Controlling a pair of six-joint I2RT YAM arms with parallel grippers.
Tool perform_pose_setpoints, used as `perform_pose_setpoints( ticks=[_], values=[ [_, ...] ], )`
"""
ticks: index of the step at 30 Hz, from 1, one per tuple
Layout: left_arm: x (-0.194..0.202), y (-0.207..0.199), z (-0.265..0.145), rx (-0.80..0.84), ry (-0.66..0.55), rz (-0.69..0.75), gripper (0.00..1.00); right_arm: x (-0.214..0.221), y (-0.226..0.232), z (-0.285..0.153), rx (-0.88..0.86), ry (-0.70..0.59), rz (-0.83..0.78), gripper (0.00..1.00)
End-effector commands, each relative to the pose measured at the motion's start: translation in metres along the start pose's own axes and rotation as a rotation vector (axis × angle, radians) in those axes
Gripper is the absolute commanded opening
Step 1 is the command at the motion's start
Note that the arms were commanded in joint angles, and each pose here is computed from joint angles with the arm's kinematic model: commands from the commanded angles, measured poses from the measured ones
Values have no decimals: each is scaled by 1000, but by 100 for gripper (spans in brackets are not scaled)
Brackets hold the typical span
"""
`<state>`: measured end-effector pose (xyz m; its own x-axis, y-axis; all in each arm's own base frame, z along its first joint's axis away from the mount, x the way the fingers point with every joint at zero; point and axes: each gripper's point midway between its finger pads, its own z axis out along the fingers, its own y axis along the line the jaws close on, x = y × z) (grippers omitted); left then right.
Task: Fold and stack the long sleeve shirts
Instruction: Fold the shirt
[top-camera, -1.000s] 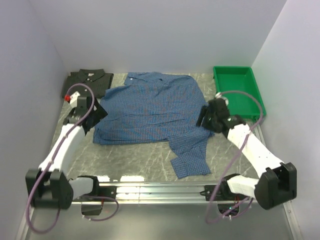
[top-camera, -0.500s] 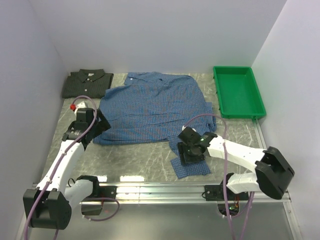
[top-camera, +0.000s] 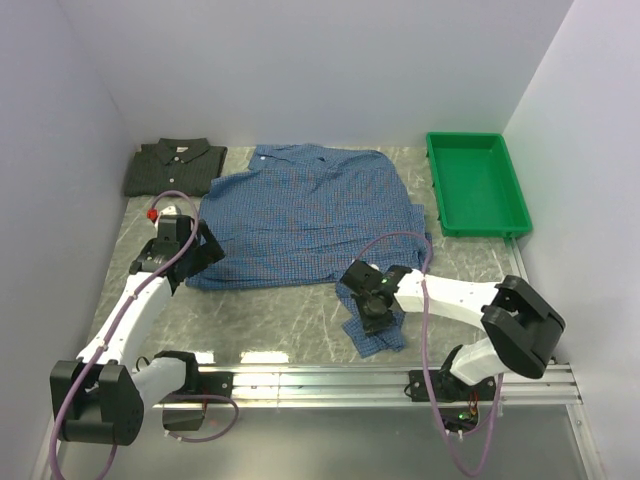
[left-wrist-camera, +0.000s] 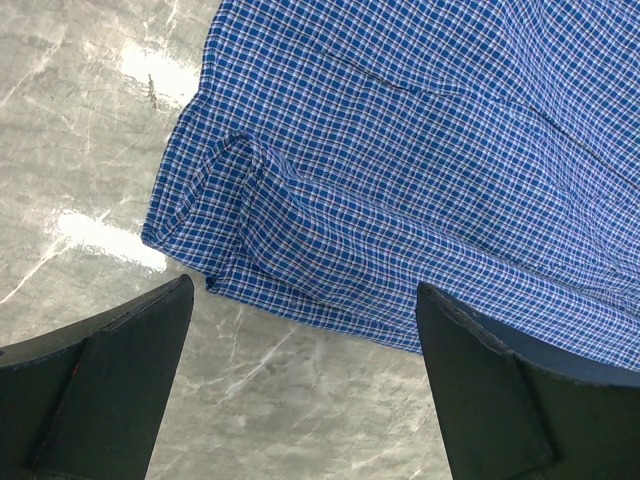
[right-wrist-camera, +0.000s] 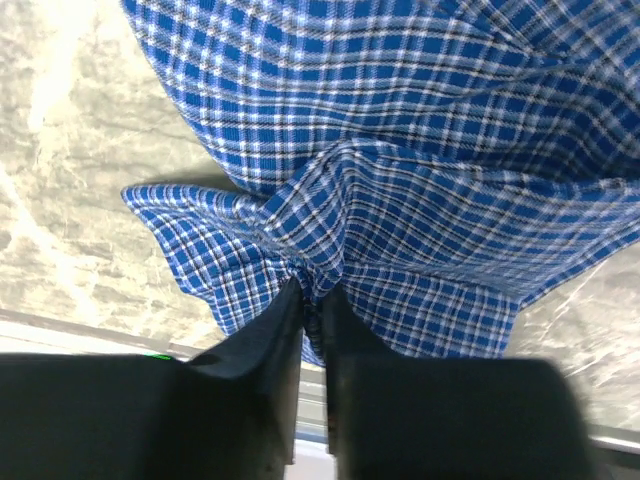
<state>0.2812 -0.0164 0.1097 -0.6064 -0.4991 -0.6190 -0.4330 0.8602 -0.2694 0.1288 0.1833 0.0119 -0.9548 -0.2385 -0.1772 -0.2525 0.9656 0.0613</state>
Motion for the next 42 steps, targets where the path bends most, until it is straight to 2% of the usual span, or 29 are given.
perform_pose_setpoints(
  ticks=[1,4,9,16,22,25,28,37,42],
  values=[
    [-10,-9,-2,32,-31,10,99,-12,-8,-1,72,-45,-22,3],
    [-11,-10,-2,39,-36,9,99,-39,-9,-25,126,-112,-46,1],
    [-10,-9,-2,36,-30,10,99,-118,-28,-85,303,-299,-43,1],
    [-10,-11,-4,49,-34,10,99,-222,-47,-153,287,-507,73,1],
    [-9,-11,-4,52,-33,12,99,-294,-61,-185,292,-672,104,2],
    [-8,-12,-3,55,-27,11,99,-325,-57,-191,255,-746,111,4],
    [-6,-14,-3,66,-19,12,99,-343,-58,-180,245,-759,109,6],
    [1,-21,0,87,41,-2,99,-371,-44,-129,136,-700,95,11],
    [1,-34,6,89,96,-9,99,-380,-59,-108,88,-660,171,15]
  ],
)
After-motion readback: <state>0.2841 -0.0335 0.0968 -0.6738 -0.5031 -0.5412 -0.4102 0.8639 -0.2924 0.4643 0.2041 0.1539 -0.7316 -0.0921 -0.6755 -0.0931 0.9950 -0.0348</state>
